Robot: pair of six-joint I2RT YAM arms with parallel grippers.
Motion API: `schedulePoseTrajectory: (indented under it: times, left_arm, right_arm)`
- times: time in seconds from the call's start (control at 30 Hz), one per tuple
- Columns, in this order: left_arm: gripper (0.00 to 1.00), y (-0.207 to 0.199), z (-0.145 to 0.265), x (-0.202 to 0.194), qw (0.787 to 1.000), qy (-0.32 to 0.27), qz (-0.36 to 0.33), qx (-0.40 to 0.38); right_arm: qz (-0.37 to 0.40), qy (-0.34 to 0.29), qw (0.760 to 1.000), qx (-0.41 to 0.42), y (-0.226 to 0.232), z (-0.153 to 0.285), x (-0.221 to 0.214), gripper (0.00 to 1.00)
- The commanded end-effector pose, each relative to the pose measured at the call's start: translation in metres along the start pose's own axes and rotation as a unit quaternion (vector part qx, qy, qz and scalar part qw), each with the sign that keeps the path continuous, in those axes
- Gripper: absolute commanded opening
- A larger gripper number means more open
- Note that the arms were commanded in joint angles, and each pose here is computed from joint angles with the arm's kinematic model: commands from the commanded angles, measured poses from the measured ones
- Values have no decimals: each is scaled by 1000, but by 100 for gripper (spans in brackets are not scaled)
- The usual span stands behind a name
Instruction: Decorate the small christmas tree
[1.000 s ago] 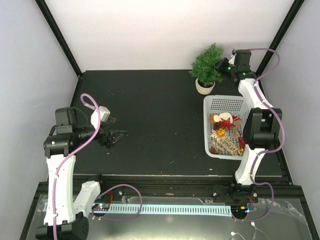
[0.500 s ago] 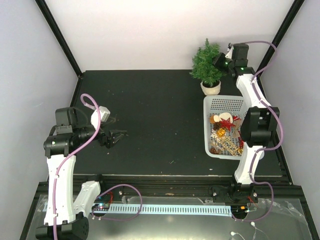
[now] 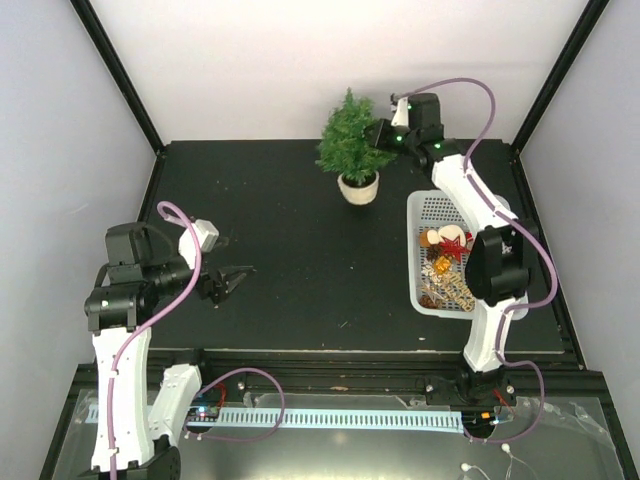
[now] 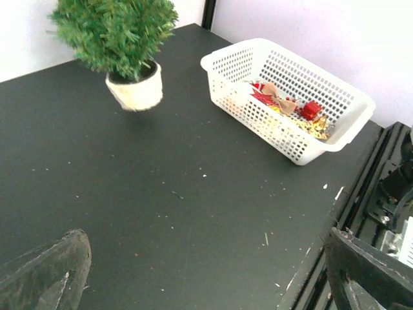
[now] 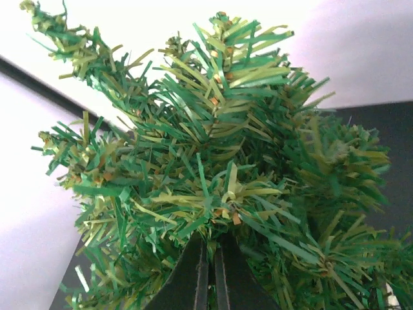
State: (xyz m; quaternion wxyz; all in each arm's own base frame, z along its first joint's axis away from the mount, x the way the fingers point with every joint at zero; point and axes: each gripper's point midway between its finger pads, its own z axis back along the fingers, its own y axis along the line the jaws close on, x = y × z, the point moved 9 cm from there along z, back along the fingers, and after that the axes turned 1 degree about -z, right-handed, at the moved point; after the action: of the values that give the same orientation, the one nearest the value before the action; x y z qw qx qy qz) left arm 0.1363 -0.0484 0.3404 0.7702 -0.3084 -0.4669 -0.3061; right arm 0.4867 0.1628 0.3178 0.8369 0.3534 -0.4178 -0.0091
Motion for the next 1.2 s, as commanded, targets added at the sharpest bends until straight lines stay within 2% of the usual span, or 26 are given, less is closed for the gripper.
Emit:
schedulePoseTrajectory:
  times: [0.0,0.43,0.8,1.17]
  left_arm:
    - [99,-3,5,4,999,-14,-17,25]
    - [99,-13,14,2,997,-32,-35,53]
    - [99,-16,15,2,997,-34,-40,54]
    - [99,-22,19,2,996,-41,-53,65]
  right_arm:
    - [46,-30,996,76,62,38,-3,1]
    - [53,20,983,176,114,82,-98,1]
    - [65,61,968,236,151,88,-147,1]
    - [68,74,963,248,152,100,-187,1]
